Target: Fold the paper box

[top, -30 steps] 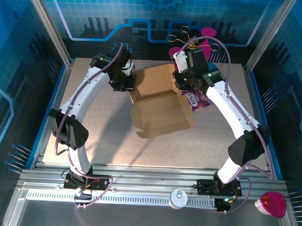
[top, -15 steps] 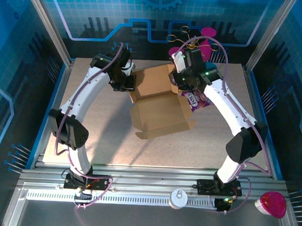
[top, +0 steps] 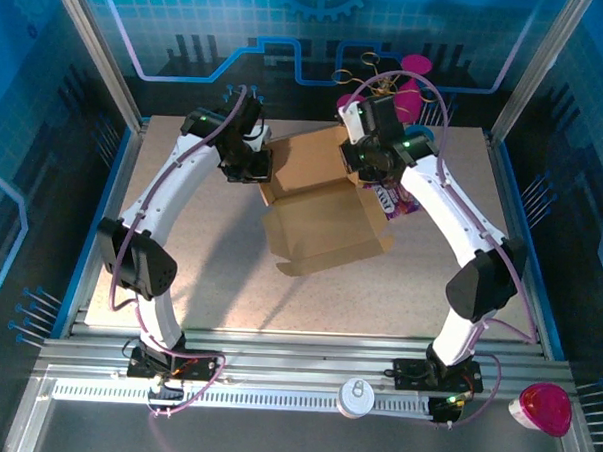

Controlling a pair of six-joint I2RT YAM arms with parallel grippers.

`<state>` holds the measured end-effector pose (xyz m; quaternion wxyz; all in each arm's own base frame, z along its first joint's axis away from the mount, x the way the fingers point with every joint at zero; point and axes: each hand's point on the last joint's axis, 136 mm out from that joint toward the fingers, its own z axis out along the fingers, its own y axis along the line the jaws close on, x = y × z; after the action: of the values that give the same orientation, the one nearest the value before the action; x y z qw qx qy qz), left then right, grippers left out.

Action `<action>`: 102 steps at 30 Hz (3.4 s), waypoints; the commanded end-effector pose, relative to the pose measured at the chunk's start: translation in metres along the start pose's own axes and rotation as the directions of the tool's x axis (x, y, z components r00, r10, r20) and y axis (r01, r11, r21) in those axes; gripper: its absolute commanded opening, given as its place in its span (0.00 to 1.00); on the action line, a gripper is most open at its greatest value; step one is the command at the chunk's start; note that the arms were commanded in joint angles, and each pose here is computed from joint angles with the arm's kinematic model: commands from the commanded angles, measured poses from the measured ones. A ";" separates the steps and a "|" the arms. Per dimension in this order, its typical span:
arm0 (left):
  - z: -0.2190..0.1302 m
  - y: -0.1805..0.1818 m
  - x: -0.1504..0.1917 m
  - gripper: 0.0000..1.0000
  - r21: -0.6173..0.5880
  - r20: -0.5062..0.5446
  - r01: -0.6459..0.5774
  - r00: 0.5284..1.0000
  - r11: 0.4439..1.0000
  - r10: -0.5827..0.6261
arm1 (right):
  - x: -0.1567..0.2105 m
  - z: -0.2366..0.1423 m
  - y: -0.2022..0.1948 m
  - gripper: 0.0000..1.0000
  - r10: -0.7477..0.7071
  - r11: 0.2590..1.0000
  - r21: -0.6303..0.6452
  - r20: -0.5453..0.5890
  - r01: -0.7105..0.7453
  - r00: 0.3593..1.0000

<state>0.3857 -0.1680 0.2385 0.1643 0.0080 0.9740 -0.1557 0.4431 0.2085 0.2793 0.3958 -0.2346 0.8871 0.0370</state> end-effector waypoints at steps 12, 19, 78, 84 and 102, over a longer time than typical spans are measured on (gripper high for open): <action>-0.013 -0.004 -0.001 0.00 -0.024 0.014 0.006 1.000 1.000 -0.006 | 0.018 -0.006 -0.021 0.05 -0.036 0.957 0.279 -0.171 0.083 0.985; -0.013 -0.007 -0.001 0.00 -0.004 0.008 0.006 1.000 1.000 -0.006 | 0.014 -0.002 -0.008 0.23 0.058 0.995 0.093 -0.159 -0.044 0.986; -0.008 0.053 -0.016 0.00 -0.405 0.144 0.025 0.989 0.914 0.037 | 0.028 -0.015 -0.013 0.00 0.088 0.941 0.338 -0.307 0.022 0.948; -0.005 0.046 -0.014 0.00 -0.385 0.165 0.002 0.984 0.923 0.067 | 0.025 -0.013 -0.004 0.00 0.097 0.955 0.297 -0.296 -0.005 0.950; 0.018 0.017 0.001 0.39 -0.056 0.128 0.035 0.991 0.998 -0.028 | 0.033 -0.003 0.015 0.00 0.095 0.980 0.198 -0.326 -0.030 0.941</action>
<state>0.3917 -0.1518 0.1951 0.1965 -0.0295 0.9754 -0.0953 0.4221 0.2155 0.2569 0.2759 -0.1639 0.9447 -0.0674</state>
